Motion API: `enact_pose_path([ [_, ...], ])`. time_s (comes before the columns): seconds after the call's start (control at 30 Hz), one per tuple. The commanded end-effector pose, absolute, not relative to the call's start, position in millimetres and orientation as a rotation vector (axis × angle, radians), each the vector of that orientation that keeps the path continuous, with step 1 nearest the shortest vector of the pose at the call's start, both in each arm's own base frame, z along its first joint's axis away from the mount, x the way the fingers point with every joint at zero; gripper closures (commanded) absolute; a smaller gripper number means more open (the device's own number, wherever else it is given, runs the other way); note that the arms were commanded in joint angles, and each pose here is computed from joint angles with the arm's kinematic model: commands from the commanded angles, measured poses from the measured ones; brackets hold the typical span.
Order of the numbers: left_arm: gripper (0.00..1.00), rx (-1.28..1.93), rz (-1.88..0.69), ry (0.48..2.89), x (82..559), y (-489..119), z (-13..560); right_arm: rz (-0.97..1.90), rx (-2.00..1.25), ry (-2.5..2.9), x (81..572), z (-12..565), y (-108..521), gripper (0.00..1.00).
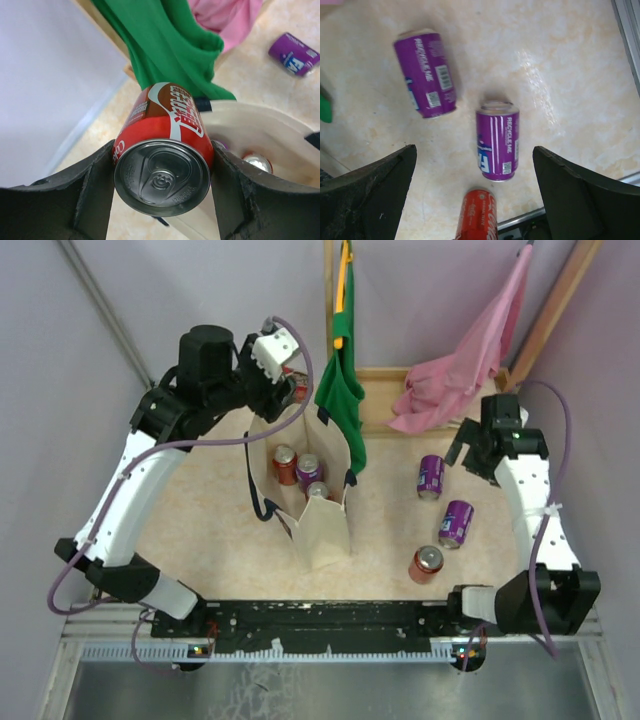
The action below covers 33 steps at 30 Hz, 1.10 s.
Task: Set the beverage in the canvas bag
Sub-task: Pick up the drink from the center of the board, then place the drink in the canvas bag.
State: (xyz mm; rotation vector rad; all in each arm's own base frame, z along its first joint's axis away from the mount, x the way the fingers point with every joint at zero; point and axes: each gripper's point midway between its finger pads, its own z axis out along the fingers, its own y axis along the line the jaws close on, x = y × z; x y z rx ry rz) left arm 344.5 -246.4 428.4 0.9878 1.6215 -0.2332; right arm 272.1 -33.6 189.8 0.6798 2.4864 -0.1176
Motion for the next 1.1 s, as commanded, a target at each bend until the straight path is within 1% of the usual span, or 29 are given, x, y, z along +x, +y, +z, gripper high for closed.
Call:
enact_pose_path([
  [0.0, 1.0, 0.986, -0.356, 1.607, 334, -240, 433, -0.16, 0.585, 2.383, 297, 234, -28, 0.01],
  [0.17, 1.0, 0.999, -0.363, 1.731, 352, -224, 399, -0.099, 0.564, 2.367, 303, 249, -16, 0.01],
  [0.3, 1.0, 0.983, -0.34, 1.822, 367, -210, 393, -0.108, 0.521, 2.372, 318, 255, -16, 0.01],
  [0.4, 1.0, 1.023, -0.36, 1.863, 370, -214, 384, -0.115, 0.522, 2.373, 334, 253, -15, 0.01],
  [0.53, 1.0, 1.17, -0.381, 1.82, 363, -219, 385, -0.207, 0.481, 2.383, 352, 254, -14, 0.01],
  [0.67, 1.0, 1.345, -0.433, 1.748, 332, -219, 388, -0.194, 0.533, 2.428, 356, 255, -2, 0.01],
  [0.87, 1.0, 1.537, -0.505, 1.749, 291, -209, 342, -0.228, 0.489, 2.454, 373, 245, 7, 0.01],
  [0.97, 1.0, 1.579, -0.512, 1.772, 292, -209, 321, -0.209, 0.483, 2.456, 383, 241, 11, 0.01],
  [1.07, 1.0, 1.613, -0.516, 1.783, 308, -215, 308, -0.206, 0.466, 2.477, 390, 238, 14, 0.01],
])
